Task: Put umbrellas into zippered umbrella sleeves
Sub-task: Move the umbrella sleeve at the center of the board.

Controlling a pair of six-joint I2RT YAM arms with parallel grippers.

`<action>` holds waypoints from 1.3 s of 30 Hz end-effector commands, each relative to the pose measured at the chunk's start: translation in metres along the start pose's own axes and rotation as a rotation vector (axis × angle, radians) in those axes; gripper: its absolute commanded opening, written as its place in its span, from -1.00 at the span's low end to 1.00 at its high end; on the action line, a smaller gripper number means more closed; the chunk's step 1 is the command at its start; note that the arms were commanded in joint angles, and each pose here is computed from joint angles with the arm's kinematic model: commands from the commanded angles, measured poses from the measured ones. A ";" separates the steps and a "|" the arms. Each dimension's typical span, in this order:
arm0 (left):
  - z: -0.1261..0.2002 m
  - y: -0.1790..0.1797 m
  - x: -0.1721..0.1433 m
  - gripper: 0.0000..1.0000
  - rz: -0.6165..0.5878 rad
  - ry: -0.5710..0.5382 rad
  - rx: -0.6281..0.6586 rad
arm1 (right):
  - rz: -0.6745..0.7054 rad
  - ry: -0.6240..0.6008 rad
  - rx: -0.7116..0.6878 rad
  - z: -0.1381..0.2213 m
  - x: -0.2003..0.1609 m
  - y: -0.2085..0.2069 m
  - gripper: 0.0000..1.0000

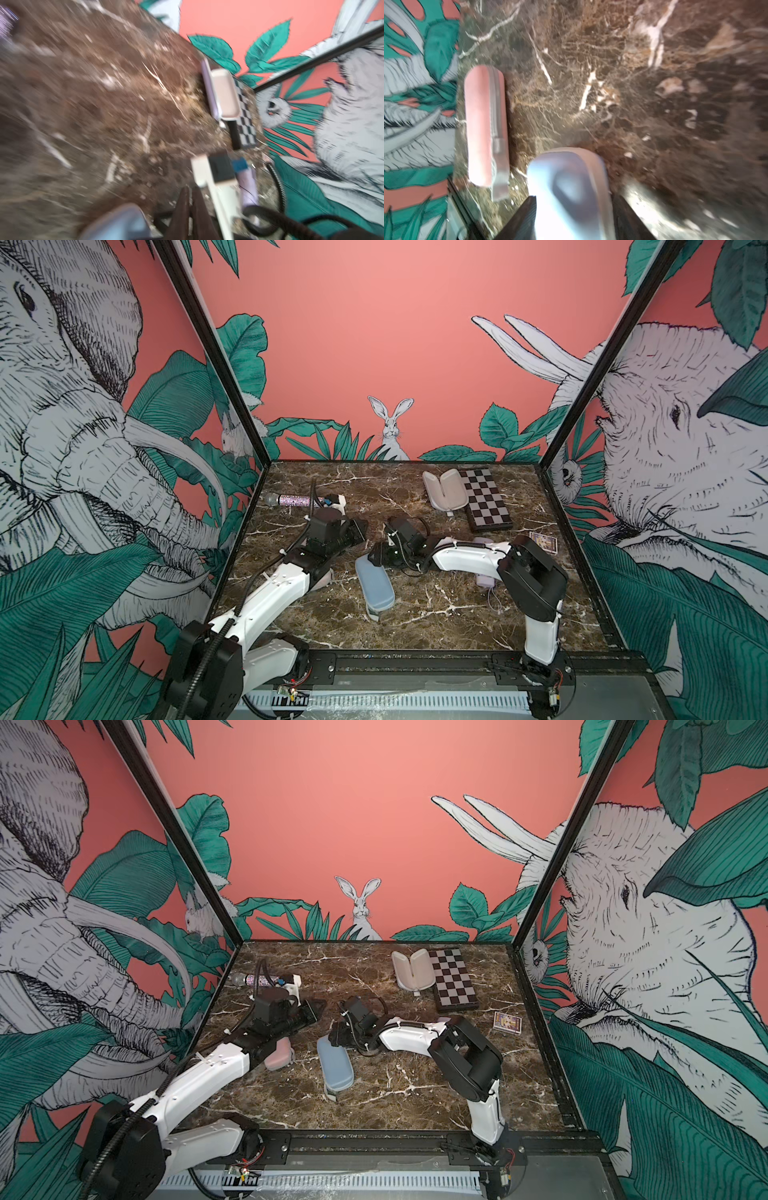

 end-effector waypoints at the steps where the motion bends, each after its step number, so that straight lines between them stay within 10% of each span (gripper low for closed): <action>1: -0.013 0.022 -0.017 -0.64 -0.107 0.158 0.142 | 0.060 -0.085 -0.278 0.067 0.058 -0.067 0.22; 9: -0.090 -0.025 -0.046 -0.05 -0.314 0.333 0.101 | 0.064 0.000 -0.816 0.129 0.119 -0.227 0.42; 18: -0.119 -0.049 -0.076 0.02 -0.275 0.443 0.036 | 0.068 0.078 -0.757 0.082 0.157 -0.269 0.29; 26: -0.106 -0.045 -0.188 0.00 -0.277 0.717 0.008 | 0.075 0.111 -0.762 0.066 0.154 -0.282 0.20; 34: -0.092 0.035 -0.180 -0.06 -0.202 0.682 0.232 | 0.062 -0.003 -0.590 0.070 0.144 -0.259 -0.81; 39: -0.061 0.068 -0.156 -0.06 -0.225 0.674 0.342 | 0.006 -0.069 -0.431 0.089 0.112 -0.206 -0.99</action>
Point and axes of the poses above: each gripper's point midway between its finger pads, its own z axis back along the fingers, its own y axis along the line the jaws close on, x = y × z, the point moved 6 cm from there along z, back along the fingers, and after that the axes turned 14 degrees about z, right-handed, at the moved point
